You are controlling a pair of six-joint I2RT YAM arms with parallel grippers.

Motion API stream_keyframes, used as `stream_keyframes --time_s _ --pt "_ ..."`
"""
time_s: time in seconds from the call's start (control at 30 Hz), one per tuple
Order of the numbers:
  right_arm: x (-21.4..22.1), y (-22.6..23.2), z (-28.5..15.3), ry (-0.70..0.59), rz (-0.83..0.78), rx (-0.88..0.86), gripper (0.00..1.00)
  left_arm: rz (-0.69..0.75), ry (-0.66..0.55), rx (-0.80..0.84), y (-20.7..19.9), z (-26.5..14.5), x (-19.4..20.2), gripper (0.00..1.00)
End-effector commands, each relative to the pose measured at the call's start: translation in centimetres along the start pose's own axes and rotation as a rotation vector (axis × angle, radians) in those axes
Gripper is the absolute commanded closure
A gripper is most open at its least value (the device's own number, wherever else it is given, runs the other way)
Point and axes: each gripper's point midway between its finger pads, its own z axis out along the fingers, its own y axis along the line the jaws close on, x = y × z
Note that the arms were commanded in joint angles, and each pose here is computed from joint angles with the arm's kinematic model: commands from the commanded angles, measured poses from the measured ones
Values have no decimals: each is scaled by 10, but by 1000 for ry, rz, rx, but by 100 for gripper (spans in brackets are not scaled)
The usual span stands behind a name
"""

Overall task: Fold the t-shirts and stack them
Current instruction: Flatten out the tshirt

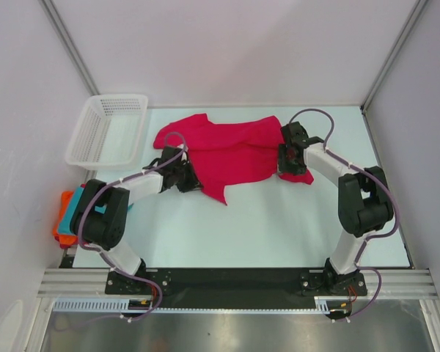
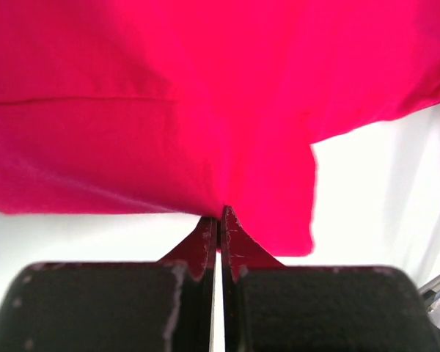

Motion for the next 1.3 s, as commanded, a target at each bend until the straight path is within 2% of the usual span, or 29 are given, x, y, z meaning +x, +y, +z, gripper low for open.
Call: stream_keyframes --time_s 0.0,0.13,0.17,0.37,0.73,1.07,1.27 --pt "-7 -13 4 -19 15 41 45 58 -91 32 -30 -34 -32 100" --pt "-5 -20 7 -15 31 47 45 92 -132 6 -44 -71 -49 100" --pt "-5 -21 8 -13 36 48 45 113 -179 16 -56 -87 -64 100" --pt "2 -24 11 -1 36 53 45 100 -265 0 -63 -140 -83 100" --pt "6 -32 9 -3 39 71 45 43 -250 -74 -30 -140 -81 100" --pt "10 -35 3 2 39 82 45 -81 -359 -141 17 -177 -99 100" --pt "19 -33 8 22 47 73 46 -89 -324 -123 19 -170 -94 100"
